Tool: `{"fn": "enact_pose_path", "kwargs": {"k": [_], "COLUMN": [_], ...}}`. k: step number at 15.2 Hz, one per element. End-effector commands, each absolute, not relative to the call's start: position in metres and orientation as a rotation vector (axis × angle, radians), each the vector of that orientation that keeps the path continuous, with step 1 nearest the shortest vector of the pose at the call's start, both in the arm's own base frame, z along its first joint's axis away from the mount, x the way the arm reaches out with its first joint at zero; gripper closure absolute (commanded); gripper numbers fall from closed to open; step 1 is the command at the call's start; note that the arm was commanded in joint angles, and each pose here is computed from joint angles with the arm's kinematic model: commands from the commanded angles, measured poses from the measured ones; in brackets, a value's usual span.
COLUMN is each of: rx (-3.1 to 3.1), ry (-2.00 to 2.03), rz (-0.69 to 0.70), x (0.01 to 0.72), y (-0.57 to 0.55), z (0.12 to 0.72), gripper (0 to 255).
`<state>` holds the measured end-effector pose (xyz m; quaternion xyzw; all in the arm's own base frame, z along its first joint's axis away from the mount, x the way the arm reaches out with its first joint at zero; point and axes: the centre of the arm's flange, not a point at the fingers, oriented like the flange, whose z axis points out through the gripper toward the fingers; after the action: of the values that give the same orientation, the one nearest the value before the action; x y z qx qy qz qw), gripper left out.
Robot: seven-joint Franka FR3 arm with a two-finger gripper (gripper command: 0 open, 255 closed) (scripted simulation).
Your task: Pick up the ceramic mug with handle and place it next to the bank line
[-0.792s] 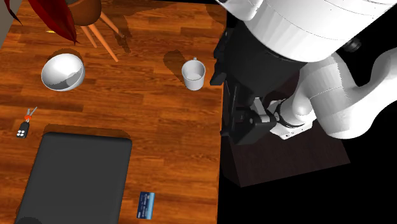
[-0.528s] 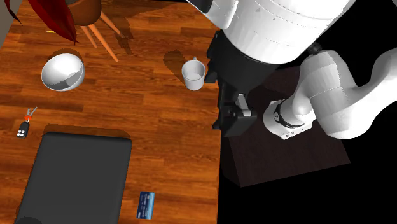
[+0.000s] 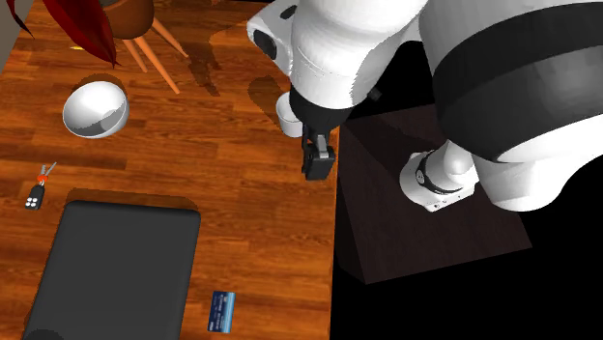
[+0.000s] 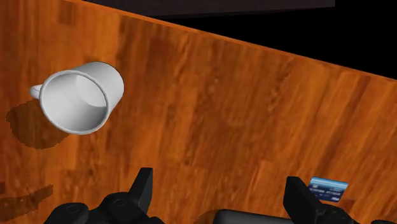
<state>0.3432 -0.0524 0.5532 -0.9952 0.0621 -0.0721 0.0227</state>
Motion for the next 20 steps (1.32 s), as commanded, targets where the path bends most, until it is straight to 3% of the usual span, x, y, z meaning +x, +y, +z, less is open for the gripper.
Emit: {"fn": "enact_pose_path", "kwargs": {"k": [1, 14, 20], "rx": [-3.098, -3.188, -3.192], "ry": [0.210, 0.335, 0.341], "rz": [-0.192, 0.018, 0.028], "x": [0.350, 0.369, 0.368], "y": [-0.065, -0.156, -0.163], "z": [0.530, 0.395, 0.362], "gripper": [0, 0, 0]}}
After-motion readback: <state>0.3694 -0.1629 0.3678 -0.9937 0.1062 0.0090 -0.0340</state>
